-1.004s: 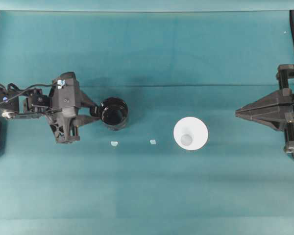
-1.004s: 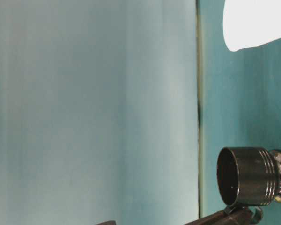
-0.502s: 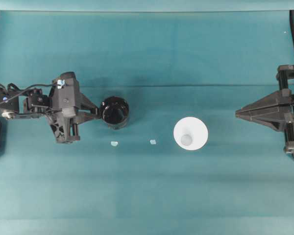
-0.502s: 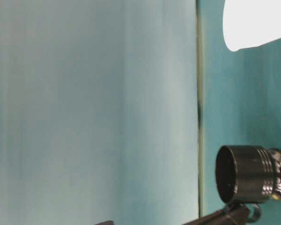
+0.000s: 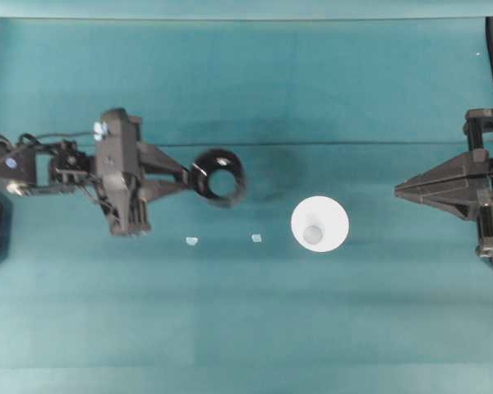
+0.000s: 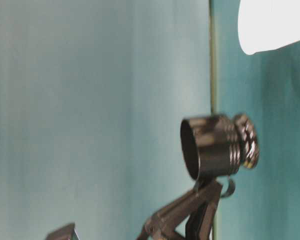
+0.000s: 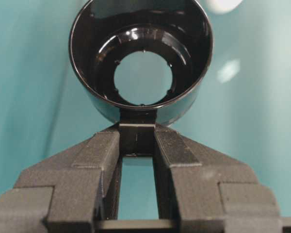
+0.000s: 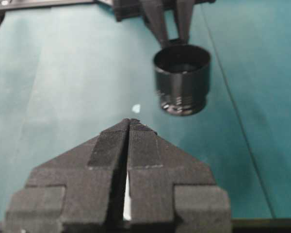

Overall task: Put the paper cup into the moved cup holder.
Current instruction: 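Drag the cup holder rightward toward the white paper cup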

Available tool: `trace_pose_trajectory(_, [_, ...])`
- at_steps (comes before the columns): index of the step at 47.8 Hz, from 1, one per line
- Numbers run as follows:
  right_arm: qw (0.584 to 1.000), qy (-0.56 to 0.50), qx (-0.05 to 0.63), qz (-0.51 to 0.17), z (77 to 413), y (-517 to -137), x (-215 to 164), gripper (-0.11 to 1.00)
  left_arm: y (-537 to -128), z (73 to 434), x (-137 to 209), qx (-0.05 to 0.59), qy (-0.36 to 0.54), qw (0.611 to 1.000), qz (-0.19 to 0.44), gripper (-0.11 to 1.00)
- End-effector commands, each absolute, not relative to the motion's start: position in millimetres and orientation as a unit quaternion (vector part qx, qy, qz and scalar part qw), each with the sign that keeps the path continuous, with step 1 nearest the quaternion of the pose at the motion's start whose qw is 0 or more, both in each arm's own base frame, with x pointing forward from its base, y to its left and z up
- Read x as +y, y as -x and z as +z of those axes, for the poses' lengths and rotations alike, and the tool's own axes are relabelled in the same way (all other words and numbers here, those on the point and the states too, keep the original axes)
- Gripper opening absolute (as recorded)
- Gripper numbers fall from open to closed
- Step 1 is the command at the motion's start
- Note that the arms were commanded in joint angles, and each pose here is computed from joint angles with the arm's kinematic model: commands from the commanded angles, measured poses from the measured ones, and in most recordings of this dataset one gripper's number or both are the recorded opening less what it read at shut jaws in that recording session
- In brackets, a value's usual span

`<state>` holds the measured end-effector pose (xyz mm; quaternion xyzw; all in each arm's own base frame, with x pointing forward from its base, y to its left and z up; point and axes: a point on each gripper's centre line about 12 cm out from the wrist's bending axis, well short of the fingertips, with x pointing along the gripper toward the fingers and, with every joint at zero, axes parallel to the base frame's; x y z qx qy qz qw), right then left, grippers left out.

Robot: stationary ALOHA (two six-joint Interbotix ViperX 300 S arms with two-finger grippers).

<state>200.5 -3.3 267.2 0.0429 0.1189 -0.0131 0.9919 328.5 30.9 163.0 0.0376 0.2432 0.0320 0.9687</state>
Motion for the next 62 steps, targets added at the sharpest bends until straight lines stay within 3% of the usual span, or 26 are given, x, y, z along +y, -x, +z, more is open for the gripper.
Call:
trace_pose_trajectory(1, [0.993,-0.048,0.107,-0.014,277,-203,-4,-0.03,-347,172,16,0.227,-0.041,0.973,0.011,0.18])
trace_pose_trajectory(10, [0.993,-0.048,0.107,-0.014,276,-203,-4,-0.03,-368,166,-6,0.250,-0.048,0.967,-0.021,0.18])
trace_pose_trajectory(38, [0.993,-0.046,0.107,-0.014,277,-203,-4,-0.03,-378,135,-1,0.296,-0.046,0.954,-0.017,0.18])
trace_pose_trajectory(62, [0.993,-0.046,0.107,-0.013,277,-203,-3,-0.03,-385,129,3,0.302,-0.043,0.952,-0.012,0.18])
